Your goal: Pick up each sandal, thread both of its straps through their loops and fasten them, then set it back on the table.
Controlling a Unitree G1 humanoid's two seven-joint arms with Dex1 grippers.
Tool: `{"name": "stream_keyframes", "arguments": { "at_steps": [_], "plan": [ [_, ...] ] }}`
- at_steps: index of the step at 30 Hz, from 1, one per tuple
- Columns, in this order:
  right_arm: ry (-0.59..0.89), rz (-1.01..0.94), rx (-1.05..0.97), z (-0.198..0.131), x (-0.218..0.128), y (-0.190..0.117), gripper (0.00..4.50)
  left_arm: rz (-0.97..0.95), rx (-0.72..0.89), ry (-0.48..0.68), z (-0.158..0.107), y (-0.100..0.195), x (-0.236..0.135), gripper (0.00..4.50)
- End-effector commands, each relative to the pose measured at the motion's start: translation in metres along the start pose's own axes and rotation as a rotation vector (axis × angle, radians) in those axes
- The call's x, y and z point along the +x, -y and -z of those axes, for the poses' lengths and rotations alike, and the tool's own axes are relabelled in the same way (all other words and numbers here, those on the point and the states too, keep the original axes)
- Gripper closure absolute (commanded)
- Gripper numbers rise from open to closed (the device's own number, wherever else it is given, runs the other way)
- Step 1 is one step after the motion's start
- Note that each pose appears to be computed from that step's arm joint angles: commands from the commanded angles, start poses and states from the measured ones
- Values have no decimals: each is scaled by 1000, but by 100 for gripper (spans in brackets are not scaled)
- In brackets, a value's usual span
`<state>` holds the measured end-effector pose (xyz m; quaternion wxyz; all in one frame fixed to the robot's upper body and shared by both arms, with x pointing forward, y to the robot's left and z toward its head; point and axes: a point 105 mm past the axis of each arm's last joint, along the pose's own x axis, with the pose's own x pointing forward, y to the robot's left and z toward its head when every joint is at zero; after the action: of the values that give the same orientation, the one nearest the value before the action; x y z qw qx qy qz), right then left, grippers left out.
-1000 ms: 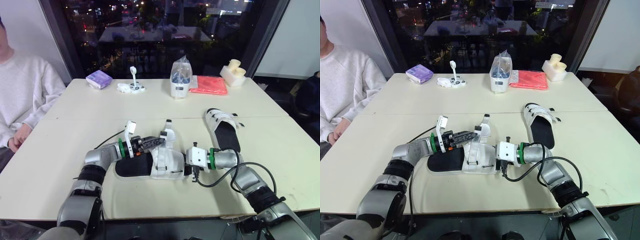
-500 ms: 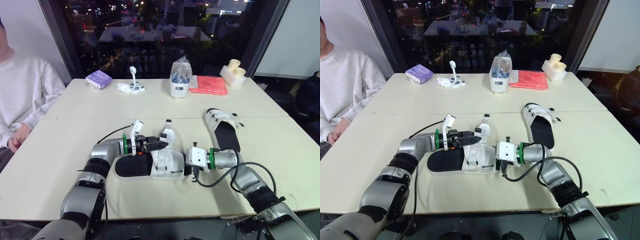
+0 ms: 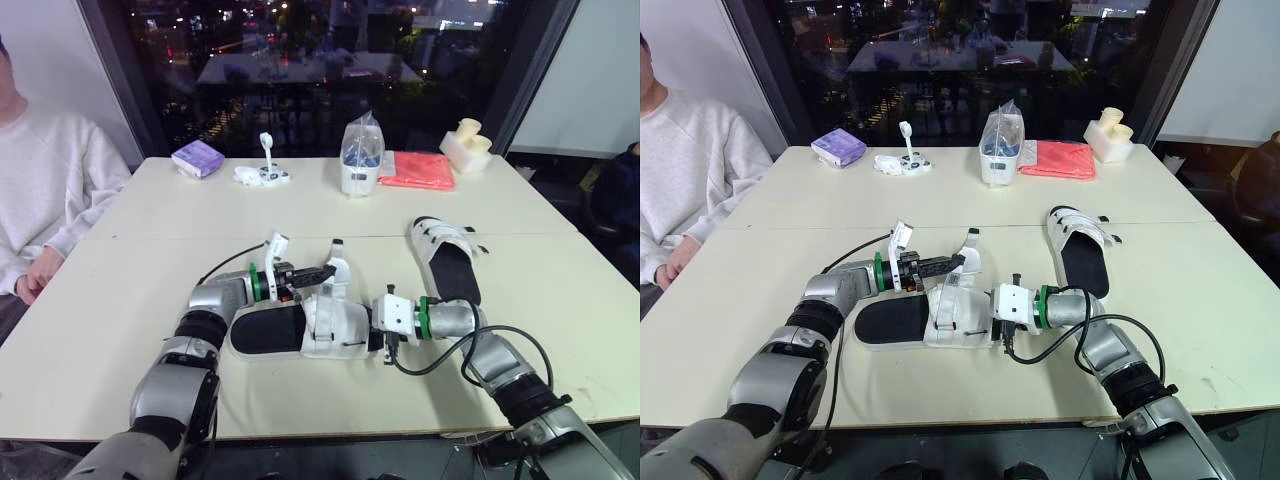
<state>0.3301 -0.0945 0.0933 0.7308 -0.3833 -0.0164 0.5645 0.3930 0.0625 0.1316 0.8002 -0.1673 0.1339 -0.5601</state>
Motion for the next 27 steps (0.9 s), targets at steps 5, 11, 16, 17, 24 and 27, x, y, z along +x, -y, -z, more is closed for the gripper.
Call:
{"name": "stream_keyframes", "arguments": {
  "at_steps": [5, 11, 16, 17, 24, 27],
  "plan": [
    [-144, -83, 88, 35, -1, -28, 450, 141, -42, 218, -49, 23, -21, 448],
    [-143, -92, 90, 35, 1, -31, 450, 167, -66, 301, -60, 34, -27, 448],
    [-143, -94, 89, 35, 0, -31, 450, 115, -73, 318, -53, 28, -25, 448],
    [-144, -96, 88, 35, 0, -31, 450, 94, -73, 318, -51, 24, -24, 448],
    [-145, -97, 84, 35, -1, -30, 450, -20, -70, 292, -36, 1, -16, 448],
    [-146, -95, 84, 35, -1, -30, 450, -44, -63, 273, -31, -3, -15, 448]
  ]
}}
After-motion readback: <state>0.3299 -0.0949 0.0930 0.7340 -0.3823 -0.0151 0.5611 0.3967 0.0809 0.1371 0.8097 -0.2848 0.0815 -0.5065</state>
